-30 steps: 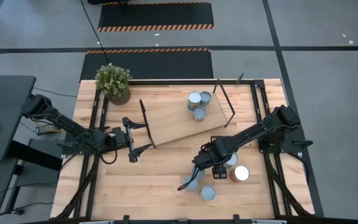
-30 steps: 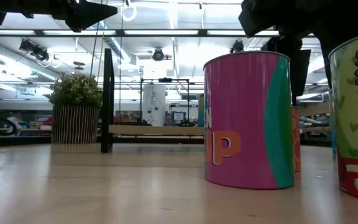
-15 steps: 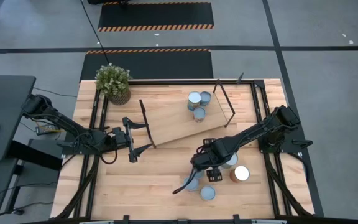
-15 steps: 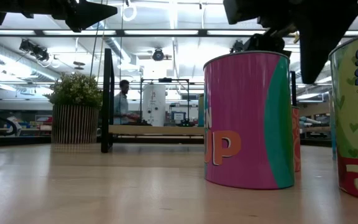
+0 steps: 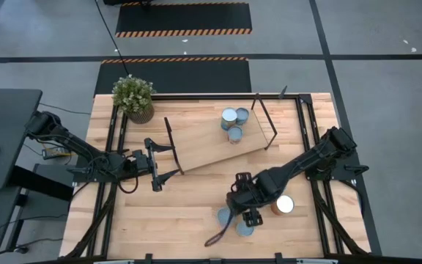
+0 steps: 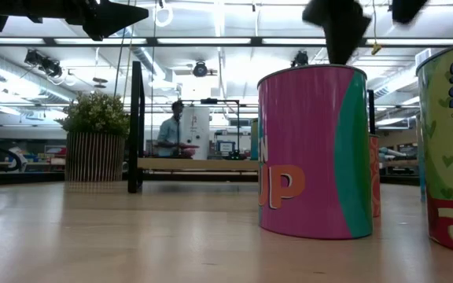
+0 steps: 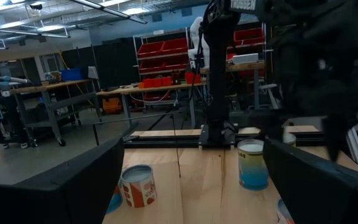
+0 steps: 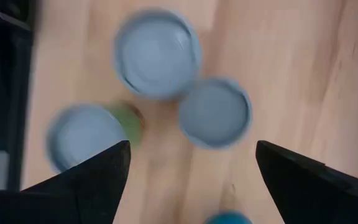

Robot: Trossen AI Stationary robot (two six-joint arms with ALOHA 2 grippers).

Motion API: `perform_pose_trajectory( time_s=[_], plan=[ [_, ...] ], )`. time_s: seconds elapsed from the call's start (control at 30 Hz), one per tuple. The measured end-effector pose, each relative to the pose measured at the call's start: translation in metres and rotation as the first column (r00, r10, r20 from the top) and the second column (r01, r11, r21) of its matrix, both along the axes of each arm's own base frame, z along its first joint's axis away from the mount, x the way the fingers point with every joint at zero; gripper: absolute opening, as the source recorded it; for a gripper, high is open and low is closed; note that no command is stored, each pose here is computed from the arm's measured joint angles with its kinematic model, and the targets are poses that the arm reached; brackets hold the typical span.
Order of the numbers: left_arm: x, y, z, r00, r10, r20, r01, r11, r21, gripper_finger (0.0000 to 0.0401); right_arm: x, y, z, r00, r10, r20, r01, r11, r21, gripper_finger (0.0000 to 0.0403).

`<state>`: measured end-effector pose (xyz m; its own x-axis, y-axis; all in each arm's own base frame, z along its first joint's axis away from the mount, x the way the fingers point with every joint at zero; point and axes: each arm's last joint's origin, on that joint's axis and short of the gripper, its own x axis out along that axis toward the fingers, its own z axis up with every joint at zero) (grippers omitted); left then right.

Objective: Pick and place cans onto a shelf
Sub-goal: Put the green can on the shelf

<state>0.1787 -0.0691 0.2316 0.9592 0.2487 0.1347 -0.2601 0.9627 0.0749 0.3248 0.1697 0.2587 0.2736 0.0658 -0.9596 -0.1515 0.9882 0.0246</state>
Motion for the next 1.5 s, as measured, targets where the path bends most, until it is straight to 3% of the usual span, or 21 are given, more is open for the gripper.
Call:
perform_pose_trajectory(
  time_s=[0.23, 0.67, 0.93, 1.07, 1.23, 1.5],
  plan=[
    [0.0, 0.0, 0.0, 1.0, 0.0, 0.0, 0.0, 1.0, 0.0, 0.0389, 0.001, 0.026, 0.005, 0.991, -0.031, 0.127, 0.024, 0.998, 0.059, 0.0354],
    [0.0, 0.0, 0.0, 1.0, -0.001, 0.001, 0.001, 1.0, -0.007, 0.0389, -0.023, 0.071, -0.005, 0.991, 0.024, 0.135, -0.03, 0.999, 0.041, 0.0354],
    [0.0, 0.0, 0.0, 1.0, -0.001, 0.002, 0.001, 1.0, -0.007, 0.0389, -0.055, 0.077, -0.014, 0.995, 0.094, -0.023, -0.096, 0.989, -0.11, 0.0354],
    [0.0, 0.0, 0.0, 1.0, -0.001, 0.002, 0.001, 1.0, -0.008, 0.0389, -0.064, 0.079, -0.027, 0.993, 0.099, -0.063, -0.106, 0.986, -0.126, 0.0354],
    [0.0, 0.0, 0.0, 1.0, -0.001, 0.003, 0.001, 1.0, -0.009, 0.0389, -0.067, 0.079, -0.05, 0.994, 0.079, -0.071, -0.085, 0.994, -0.075, 0.0354],
    [0.0, 0.0, 0.0, 1.0, -0.001, 0.003, 0.001, 1.0, -0.009, 0.0389, -0.059, 0.077, -0.081, 0.997, 0.051, 0.059, -0.052, 0.999, 0.009, 0.0354]
  ],
)
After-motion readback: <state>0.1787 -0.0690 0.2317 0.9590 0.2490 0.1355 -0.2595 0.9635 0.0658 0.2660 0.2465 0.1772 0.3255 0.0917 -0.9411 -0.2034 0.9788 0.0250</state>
